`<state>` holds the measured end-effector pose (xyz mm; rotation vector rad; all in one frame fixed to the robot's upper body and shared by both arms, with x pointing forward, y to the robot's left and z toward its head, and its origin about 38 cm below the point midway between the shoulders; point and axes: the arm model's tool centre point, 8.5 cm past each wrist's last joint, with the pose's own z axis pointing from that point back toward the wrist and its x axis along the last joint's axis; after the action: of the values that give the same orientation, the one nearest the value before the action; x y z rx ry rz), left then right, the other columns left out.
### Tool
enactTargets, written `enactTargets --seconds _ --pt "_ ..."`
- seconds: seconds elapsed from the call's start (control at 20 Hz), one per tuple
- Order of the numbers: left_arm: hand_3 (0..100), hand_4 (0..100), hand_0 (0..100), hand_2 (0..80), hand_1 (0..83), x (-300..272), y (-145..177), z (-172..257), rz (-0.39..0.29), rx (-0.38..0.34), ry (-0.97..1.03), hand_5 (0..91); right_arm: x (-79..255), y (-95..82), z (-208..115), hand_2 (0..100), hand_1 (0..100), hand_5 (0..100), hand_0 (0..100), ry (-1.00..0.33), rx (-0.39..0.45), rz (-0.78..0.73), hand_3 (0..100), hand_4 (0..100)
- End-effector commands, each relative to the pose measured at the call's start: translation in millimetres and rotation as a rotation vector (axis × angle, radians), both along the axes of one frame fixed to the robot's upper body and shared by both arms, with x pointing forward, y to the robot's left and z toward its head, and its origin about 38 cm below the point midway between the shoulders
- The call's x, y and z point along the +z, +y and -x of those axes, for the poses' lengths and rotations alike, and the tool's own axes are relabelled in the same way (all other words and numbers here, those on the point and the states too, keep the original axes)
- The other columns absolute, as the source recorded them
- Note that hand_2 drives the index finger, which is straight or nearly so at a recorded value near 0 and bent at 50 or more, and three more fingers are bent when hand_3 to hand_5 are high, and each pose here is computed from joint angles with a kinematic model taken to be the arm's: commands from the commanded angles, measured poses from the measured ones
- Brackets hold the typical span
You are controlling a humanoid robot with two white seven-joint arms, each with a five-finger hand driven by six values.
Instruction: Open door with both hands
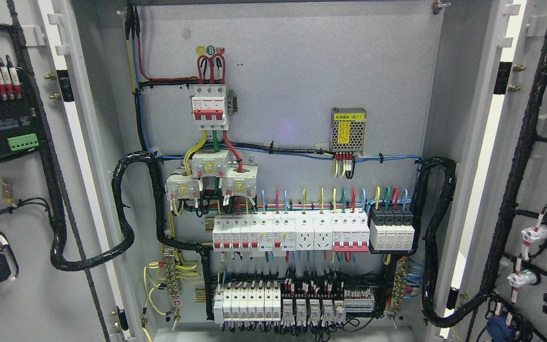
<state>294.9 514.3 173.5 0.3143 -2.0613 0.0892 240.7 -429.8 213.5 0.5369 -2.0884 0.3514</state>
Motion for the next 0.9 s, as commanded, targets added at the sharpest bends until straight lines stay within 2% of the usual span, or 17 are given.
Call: enactTargets --seconds 0.0,0.45,0.85 --pt "0 4 0 0.0 0.0 -13.3 17.7 -7.4 0.042 0.045 0.061 0.0 7.6 -15.5 -1.6 0 0 0 0 -0.002 -0.017 -0.013 0 0" --pt "0 4 0 0.0 0.0 -15.3 18.1 -15.1 0.053 0.045 0.070 0.0 0.0 -31.6 -6.7 0 0 0 0 0.010 -0.049 -0.005 0 0" --pt "0 4 0 0.0 0.0 -12.9 17.3 -17.6 0.056 0.043 0.064 0.0 -5.2 -37.4 -5.7 0 0 0 0 0.020 -0.053 0.004 0 0"
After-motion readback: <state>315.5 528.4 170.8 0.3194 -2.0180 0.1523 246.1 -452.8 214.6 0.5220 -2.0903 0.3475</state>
